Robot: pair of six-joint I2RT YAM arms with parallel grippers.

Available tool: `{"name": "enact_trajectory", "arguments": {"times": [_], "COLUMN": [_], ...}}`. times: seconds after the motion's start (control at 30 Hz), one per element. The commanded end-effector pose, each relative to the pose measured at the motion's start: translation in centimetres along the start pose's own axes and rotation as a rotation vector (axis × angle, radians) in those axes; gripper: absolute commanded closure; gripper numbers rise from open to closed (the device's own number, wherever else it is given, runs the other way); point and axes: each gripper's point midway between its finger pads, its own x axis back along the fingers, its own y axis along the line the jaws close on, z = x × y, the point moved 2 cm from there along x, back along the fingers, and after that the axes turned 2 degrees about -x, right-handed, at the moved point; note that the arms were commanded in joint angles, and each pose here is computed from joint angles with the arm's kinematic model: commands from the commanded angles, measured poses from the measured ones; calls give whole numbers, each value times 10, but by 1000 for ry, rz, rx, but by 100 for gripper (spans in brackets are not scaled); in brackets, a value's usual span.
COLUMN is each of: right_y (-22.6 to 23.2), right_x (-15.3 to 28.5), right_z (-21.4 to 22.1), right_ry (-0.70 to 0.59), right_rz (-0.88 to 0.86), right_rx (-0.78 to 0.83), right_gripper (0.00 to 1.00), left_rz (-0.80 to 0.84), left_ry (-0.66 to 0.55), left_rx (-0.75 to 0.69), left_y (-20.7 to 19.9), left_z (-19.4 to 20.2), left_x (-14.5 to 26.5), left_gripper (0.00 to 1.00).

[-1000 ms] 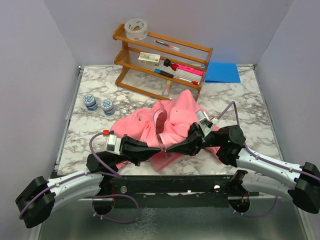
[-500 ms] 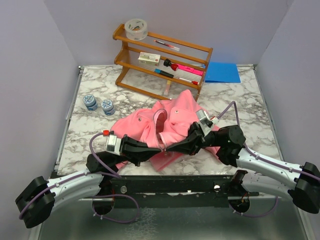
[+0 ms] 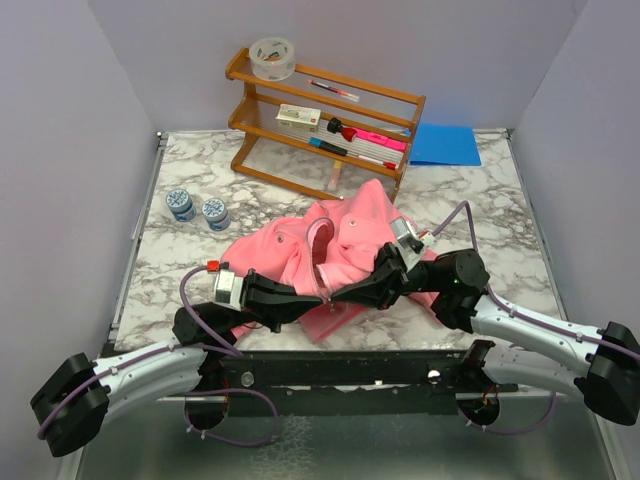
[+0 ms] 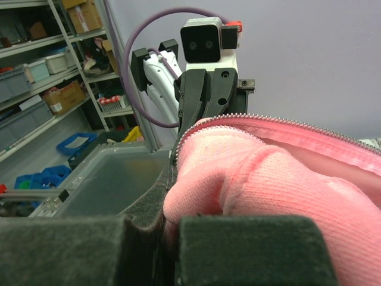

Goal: Zip up the jacket
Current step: Insert the zipper into the jacket.

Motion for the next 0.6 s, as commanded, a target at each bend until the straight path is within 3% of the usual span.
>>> {"name": "enact_trajectory", "arguments": {"times": [0.0,0.57], "right_y": [6,-6], "right_x": [-7,-8], "right_z": [-25,-22], "right_ry": [-66,-57], "right_rz": [-28,44], "right_rx": [67,37], "right_gripper": [100,100], "left_rz": [41,-49], "left_ry": [-25,27], "left_rx": [-45,-45], "left_y": [-6,11], "left_z": [-12,-1], "left_x": [-7,-5], "left_gripper": [100,100]}}
